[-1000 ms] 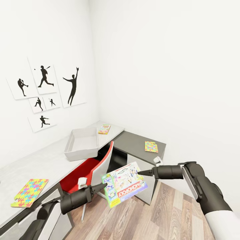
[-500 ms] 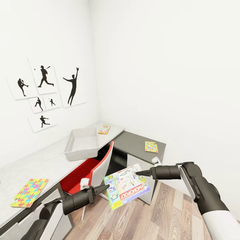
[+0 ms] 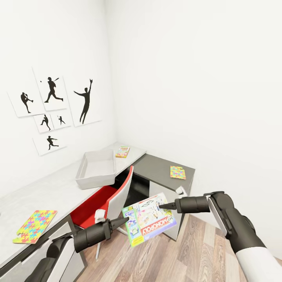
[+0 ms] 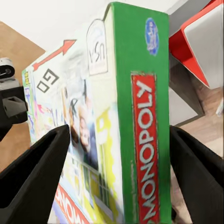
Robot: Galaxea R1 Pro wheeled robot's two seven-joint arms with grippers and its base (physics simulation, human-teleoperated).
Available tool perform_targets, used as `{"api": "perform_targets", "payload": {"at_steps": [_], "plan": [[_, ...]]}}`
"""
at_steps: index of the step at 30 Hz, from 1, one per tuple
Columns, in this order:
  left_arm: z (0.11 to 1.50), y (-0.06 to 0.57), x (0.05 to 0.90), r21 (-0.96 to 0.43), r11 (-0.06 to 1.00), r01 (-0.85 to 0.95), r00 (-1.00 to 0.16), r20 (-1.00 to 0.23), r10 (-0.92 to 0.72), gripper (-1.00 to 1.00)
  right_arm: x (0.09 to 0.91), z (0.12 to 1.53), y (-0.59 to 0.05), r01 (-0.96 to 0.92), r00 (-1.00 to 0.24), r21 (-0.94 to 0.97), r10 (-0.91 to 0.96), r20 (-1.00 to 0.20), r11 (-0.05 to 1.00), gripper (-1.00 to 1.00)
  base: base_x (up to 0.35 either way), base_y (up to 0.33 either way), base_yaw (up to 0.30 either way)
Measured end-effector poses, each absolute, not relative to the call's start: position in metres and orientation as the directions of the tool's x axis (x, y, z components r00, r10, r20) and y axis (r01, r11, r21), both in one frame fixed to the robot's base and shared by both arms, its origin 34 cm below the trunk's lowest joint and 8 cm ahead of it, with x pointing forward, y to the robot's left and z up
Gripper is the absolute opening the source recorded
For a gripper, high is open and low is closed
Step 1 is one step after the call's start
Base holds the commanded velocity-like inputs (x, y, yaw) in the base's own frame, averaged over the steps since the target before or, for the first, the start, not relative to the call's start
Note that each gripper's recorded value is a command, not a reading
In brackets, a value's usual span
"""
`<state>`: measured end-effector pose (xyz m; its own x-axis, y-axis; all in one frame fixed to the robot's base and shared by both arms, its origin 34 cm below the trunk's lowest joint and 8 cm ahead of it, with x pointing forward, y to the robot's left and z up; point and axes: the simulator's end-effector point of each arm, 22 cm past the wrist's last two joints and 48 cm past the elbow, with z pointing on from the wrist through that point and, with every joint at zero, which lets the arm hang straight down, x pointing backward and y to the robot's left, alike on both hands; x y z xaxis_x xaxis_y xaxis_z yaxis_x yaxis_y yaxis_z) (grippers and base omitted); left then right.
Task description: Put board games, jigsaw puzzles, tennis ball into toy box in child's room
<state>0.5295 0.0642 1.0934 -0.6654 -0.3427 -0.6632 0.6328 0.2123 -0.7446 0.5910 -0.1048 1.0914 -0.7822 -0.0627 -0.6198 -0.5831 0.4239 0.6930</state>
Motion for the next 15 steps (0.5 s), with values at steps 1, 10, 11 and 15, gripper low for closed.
{"api": "perform_targets", "payload": {"at_steps": [1,10,11,15], "plan": [[1.0922,0.0643,0.5295,-0.742,0.217,0.634,-0.664,-0.667,-0.339,-1.00,0.5904,1.0898,-0.1040,-0.585,-0.782,0.691,-0.068,-0.620,0.425,-1.00,0.000,0.000,0.000],[1.0889,0.0649,0.5304,-0.730,0.235,0.641,-0.654,-0.681,-0.329,-1.00,0.5854,1.0913,-0.0979,-0.577,-0.794,0.712,-0.071,-0.604,0.400,-1.00,0.000,0.000,0.000],[1.0891,0.0650,0.5305,-0.729,0.235,0.642,-0.653,-0.682,-0.330,-1.00,0.5850,1.0924,-0.0973,-0.577,-0.794,0.714,-0.069,-0.604,0.395,-1.00,0.000,0.000,0.000],[1.0892,0.0651,0.5308,-0.729,0.236,0.643,-0.652,-0.682,-0.330,-1.00,0.5842,1.0939,-0.0964,-0.578,-0.795,0.718,-0.065,-0.604,0.387,-1.00,0.000,0.000,0.000]]}}
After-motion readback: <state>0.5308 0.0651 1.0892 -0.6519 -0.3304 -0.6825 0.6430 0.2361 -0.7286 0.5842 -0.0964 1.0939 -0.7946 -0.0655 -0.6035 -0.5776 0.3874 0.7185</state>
